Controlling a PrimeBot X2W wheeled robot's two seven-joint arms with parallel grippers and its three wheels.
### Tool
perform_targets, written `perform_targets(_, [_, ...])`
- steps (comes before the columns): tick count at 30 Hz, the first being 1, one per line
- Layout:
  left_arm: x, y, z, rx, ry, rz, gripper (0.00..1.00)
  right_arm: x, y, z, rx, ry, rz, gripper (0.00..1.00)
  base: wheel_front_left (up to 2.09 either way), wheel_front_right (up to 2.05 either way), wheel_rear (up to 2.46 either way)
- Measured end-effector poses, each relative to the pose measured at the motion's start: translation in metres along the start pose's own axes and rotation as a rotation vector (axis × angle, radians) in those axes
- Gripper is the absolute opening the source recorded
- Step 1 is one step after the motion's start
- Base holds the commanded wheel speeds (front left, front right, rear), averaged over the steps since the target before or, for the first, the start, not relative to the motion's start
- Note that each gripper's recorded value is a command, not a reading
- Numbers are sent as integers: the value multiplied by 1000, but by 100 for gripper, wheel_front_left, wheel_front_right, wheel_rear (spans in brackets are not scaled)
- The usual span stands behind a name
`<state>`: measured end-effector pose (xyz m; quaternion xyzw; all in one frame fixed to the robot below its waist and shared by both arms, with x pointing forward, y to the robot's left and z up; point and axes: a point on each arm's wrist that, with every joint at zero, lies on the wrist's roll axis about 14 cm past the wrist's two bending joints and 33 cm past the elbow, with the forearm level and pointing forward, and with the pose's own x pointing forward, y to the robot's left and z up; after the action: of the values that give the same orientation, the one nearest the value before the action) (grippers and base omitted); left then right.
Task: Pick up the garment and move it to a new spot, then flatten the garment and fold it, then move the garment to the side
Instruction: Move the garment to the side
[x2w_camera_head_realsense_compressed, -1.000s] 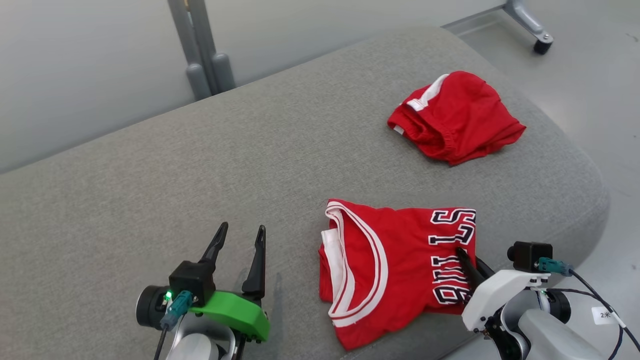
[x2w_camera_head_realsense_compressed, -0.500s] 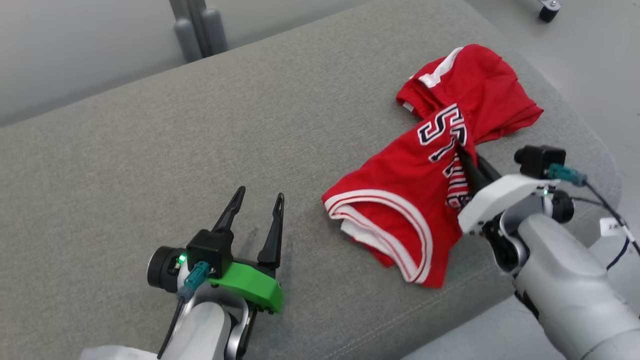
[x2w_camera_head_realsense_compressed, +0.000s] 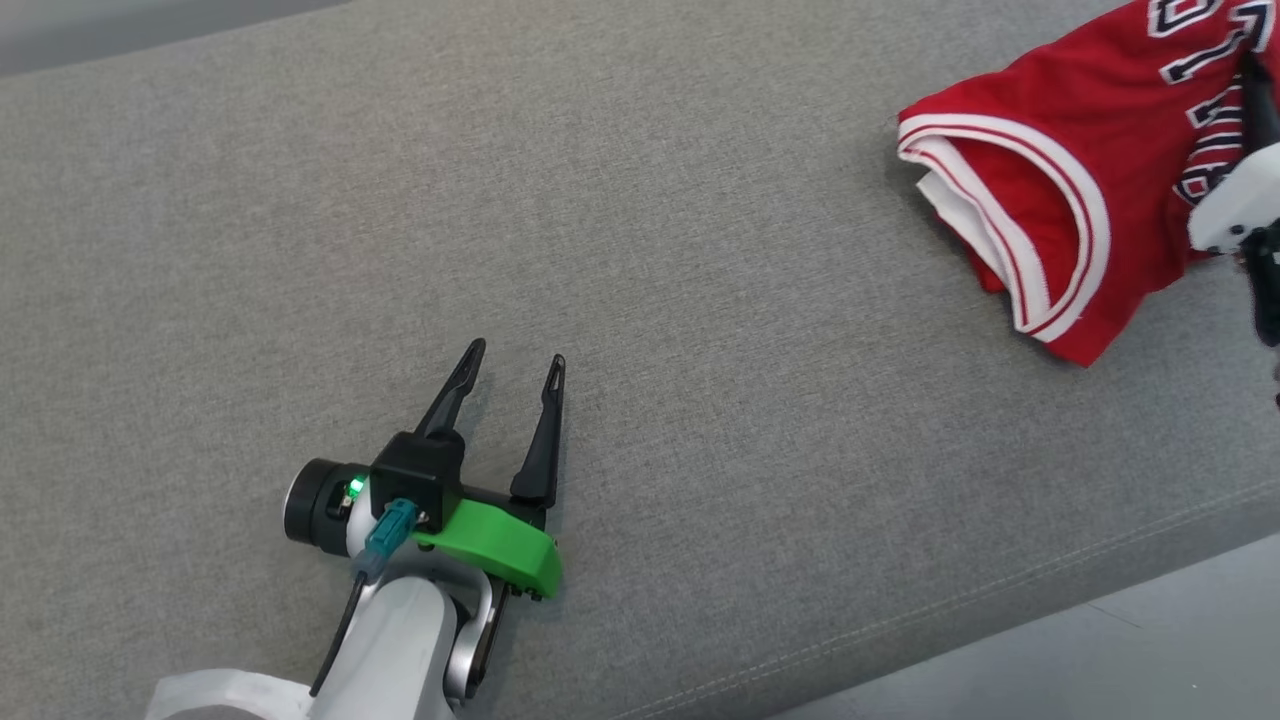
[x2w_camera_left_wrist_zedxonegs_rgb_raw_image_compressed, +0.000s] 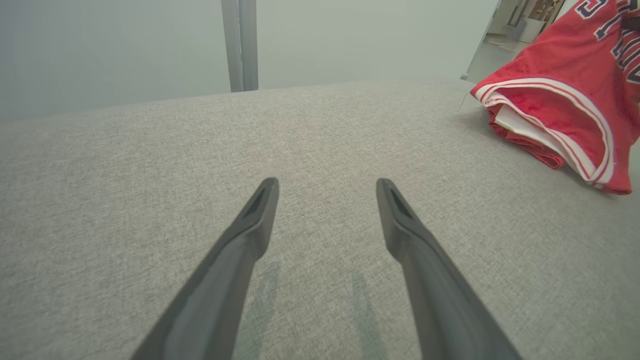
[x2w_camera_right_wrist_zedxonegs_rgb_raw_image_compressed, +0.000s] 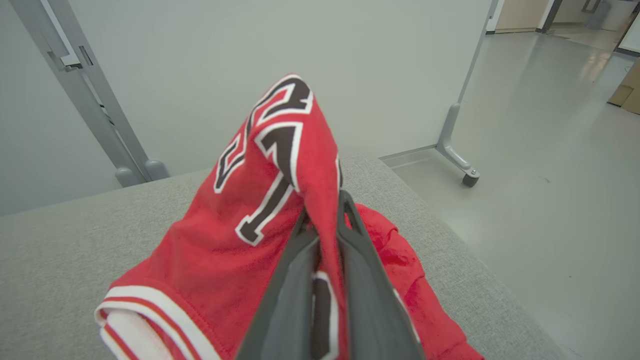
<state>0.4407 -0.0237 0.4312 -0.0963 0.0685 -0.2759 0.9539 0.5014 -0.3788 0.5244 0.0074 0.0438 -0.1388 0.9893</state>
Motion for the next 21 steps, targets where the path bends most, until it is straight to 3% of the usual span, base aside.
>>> perform_targets(14, [-12, 37, -15, 24, 38, 90, 100, 16, -85, -16, -158, 108, -213, 0, 0, 0, 0])
perform_targets(15, [-14, 41, -15, 27, 40, 99, 100, 16, -92, -14, -166, 107, -230, 22, 0, 0, 0])
perform_targets(16, [-15, 44, -16, 28, 43, 107, 100, 16, -96, -14, -172, 109, -243, 100, 0, 0, 0])
perform_targets(21, [-20, 54, -19, 32, 51, 136, 100, 20, -99, -20, -211, 117, -256, 100, 0, 0, 0])
